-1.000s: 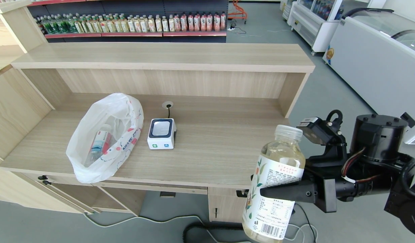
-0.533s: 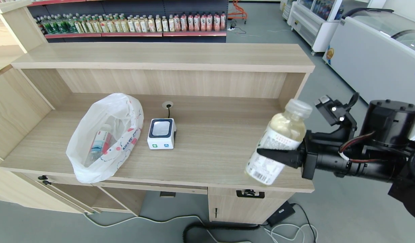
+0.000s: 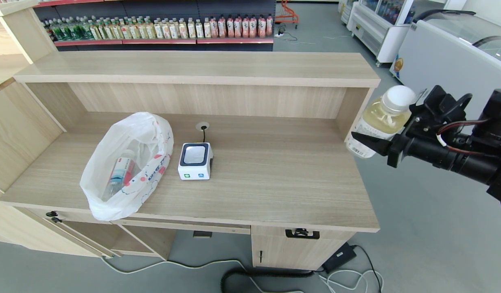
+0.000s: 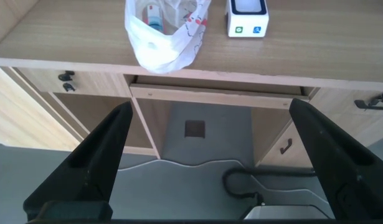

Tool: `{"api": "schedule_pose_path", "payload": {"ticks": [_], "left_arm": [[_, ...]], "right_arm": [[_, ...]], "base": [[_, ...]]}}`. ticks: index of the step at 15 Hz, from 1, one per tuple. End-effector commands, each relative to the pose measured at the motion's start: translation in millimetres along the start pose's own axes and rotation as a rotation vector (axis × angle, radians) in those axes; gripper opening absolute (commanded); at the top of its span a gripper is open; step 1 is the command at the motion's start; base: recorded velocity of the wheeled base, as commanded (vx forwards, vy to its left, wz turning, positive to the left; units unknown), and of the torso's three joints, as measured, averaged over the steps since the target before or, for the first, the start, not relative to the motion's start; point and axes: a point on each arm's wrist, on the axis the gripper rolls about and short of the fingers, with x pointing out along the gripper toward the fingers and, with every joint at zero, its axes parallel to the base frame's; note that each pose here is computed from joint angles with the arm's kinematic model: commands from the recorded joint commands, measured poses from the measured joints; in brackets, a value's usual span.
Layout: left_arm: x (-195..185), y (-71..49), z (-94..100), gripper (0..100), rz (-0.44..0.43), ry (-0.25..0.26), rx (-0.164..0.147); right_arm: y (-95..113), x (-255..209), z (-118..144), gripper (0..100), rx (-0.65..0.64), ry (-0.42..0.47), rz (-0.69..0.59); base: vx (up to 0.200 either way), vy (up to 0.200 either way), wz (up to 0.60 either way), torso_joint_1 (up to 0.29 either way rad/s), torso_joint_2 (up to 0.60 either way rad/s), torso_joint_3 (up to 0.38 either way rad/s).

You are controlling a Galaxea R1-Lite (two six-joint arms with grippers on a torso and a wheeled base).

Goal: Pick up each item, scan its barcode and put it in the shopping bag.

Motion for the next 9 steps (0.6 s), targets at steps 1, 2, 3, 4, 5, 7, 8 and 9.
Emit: {"api": "schedule_pose_path", "payload": {"ticks": [1, 2, 3, 4, 5, 7, 8, 9], "left_arm": [[0.0, 0.0, 0.0, 100, 0.001, 0.0, 0.0], [0.0, -0.1, 0.0, 100, -0.001, 0.0, 0.003], [0.0, -0.1, 0.0, 100, -0.001, 0.0, 0.003], [0.0, -0.1, 0.0, 100, -0.001, 0.0, 0.0], [0.0, 0.0, 0.0, 100, 0.001, 0.0, 0.0], [0.0, 0.0, 0.0, 100, 0.001, 0.0, 0.001], [0.0, 0.0, 0.0, 100, 0.001, 0.0, 0.003], [0.0, -0.1, 0.0, 100, -0.001, 0.0, 0.001]], "right_arm": [[-4.9, -3.2, 1.7, 0, -0.057, 0.003, -0.031], [-6.3, -3.1, 2.7, 0, -0.079, 0.006, -0.055], [-8.6, -2.7, 4.8, 0, -0.097, 0.004, -0.081], [-10.4, -2.9, 7.5, 0, -0.114, -0.005, -0.091], [-10.2, -4.0, 9.2, 0, -0.127, -0.009, -0.09], [-7.5, -3.3, 6.4, 0, -0.183, 0.003, -0.083], [-5.9, -4.6, 5.4, 0, -0.204, 0.007, -0.076], [-5.4, -4.8, 4.9, 0, -0.203, 0.009, -0.076]], "base": [[0.0, 0.0, 0.0, 0.0, 0.0, 0.0], [0.0, 0.0, 0.0, 0.0, 0.0, 0.0], [0.0, 0.0, 0.0, 0.0, 0.0, 0.0], [0.0, 0.0, 0.0, 0.0, 0.0, 0.0], [0.0, 0.0, 0.0, 0.0, 0.0, 0.0], [0.0, 0.0, 0.0, 0.0, 0.0, 0.0], [0.0, 0.0, 0.0, 0.0, 0.0, 0.0], [0.0, 0.0, 0.0, 0.0, 0.0, 0.0]]}}
